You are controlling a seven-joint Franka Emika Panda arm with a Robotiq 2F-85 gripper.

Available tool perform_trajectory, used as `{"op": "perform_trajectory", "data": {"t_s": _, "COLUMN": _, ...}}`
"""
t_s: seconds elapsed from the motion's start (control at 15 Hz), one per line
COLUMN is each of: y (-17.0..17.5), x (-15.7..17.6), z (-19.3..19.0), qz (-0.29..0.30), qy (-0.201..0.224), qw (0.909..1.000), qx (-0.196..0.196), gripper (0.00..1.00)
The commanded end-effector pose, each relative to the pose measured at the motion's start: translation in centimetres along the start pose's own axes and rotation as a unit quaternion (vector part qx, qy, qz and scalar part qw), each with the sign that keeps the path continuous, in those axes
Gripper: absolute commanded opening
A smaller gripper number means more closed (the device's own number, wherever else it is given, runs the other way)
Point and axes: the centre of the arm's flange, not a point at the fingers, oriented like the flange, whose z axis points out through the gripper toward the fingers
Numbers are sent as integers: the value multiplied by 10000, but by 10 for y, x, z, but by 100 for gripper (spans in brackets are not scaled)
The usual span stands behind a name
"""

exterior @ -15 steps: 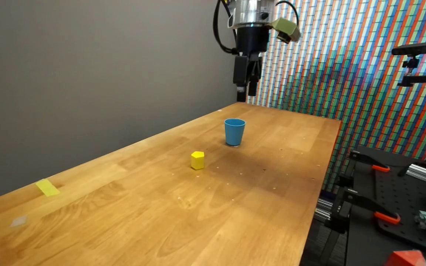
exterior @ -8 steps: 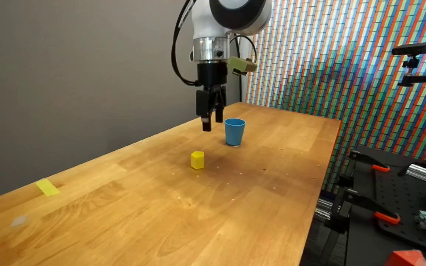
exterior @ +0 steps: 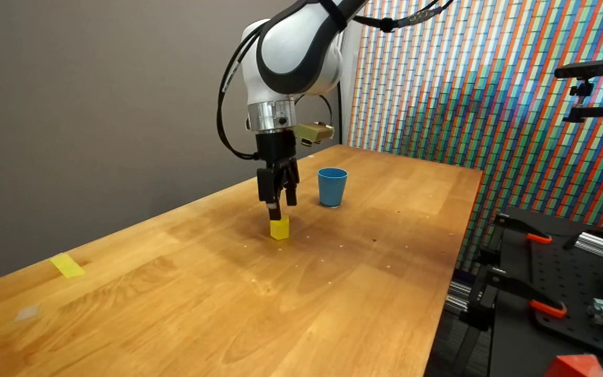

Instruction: Put the yellow block in the blue cup

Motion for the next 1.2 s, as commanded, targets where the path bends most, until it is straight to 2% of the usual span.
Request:
{"op": "perform_trajectory", "data": {"t_s": 0.0, "y": 3, "x": 29, "z": 8, "qz": -117, "qy": -143, "qw": 9997, "qx": 138, "gripper": 100}}
{"op": "perform_trajectory", "data": {"t_s": 0.07, "y": 3, "x": 31, "z": 12, "qz": -107, "qy": -146, "qw": 9997, "qx": 141, "gripper": 100}}
{"op": "perform_trajectory", "data": {"t_s": 0.13, "y": 3, "x": 32, "z": 15, "qz": -114, "qy": -147, "qw": 9997, "qx": 140, "gripper": 75}}
{"op": "perform_trajectory", "data": {"t_s": 0.2, "y": 3, "x": 33, "z": 16, "qz": -110, "qy": -154, "qw": 9997, "qx": 136, "gripper": 74}}
{"op": "perform_trajectory", "data": {"t_s": 0.27, "y": 3, "x": 32, "z": 15, "qz": -87, "qy": -157, "qw": 9997, "qx": 135, "gripper": 68}}
{"op": "perform_trajectory", "data": {"t_s": 0.47, "y": 4, "x": 17, "z": 7, "qz": -82, "qy": -276, "qw": 9994, "qx": 210, "gripper": 42}}
{"op": "perform_trajectory", "data": {"t_s": 0.67, "y": 13, "x": -13, "z": -15, "qz": 316, "qy": -375, "qw": 9987, "qx": 160, "gripper": 21}}
{"op": "perform_trajectory", "data": {"t_s": 0.87, "y": 38, "x": -41, "z": -62, "qz": 1074, "qy": -102, "qw": 9940, "qx": -181, "gripper": 21}}
{"op": "perform_trajectory", "data": {"t_s": 1.13, "y": 82, "x": -70, "z": -126, "qz": 2036, "qy": 280, "qw": 9775, "qx": -471, "gripper": 21}}
